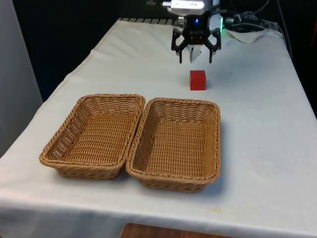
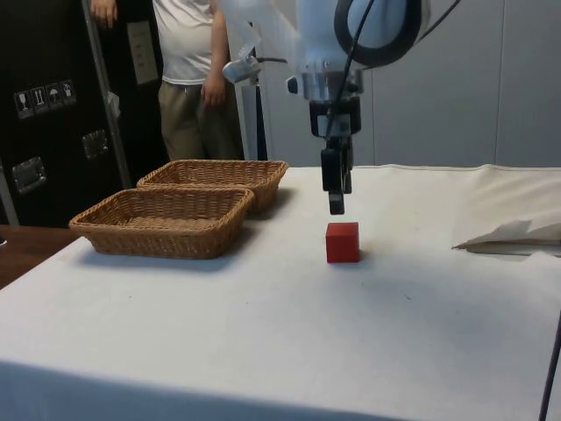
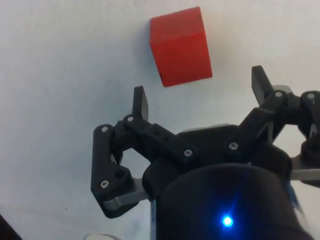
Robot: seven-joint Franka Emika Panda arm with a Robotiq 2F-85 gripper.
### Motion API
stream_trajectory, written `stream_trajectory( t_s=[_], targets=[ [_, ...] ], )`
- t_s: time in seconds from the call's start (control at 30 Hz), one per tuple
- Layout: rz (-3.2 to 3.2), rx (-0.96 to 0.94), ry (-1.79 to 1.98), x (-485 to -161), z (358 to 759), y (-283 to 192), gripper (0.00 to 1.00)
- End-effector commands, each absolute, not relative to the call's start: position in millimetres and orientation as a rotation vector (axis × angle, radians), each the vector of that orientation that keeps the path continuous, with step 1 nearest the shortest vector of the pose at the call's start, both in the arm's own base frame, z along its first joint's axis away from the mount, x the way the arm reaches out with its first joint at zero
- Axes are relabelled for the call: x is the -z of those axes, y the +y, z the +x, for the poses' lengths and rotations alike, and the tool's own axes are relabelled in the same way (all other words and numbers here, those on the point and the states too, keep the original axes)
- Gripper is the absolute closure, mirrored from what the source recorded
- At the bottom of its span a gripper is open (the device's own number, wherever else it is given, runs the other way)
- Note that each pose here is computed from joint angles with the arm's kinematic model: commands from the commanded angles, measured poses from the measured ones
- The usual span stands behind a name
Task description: Pick up the red cube and place it into the right basket.
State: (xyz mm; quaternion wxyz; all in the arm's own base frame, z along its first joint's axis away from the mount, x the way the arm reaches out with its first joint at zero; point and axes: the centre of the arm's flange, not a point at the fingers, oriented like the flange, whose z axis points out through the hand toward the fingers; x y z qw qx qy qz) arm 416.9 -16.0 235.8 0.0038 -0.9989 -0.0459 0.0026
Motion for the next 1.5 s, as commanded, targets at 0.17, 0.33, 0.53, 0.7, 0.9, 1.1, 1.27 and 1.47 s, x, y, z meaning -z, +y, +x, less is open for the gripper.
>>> stream_trajectory(
  t_s=[0.17, 0.33, 0.53, 0.7, 0.9, 1.1, 1.27, 1.47],
  targets=[
    [-3.126, 0.009, -0.132, -226, 417, -14, 0.0],
    [-3.131, 0.011, -0.126, -218, 416, -14, 0.0],
    [-3.133, 0.012, -0.114, -209, 415, -14, 0.0],
    [-3.147, -0.004, -0.104, -201, 416, -17, 0.0],
    [-3.106, 0.015, -0.09, -203, 415, -13, 0.0],
    [-3.085, 0.014, -0.075, -204, 414, -14, 0.0],
    [-3.072, 0.007, -0.064, -201, 414, -12, 0.0],
    [-3.074, 0.004, -0.066, -195, 414, -6, 0.0]
  ],
)
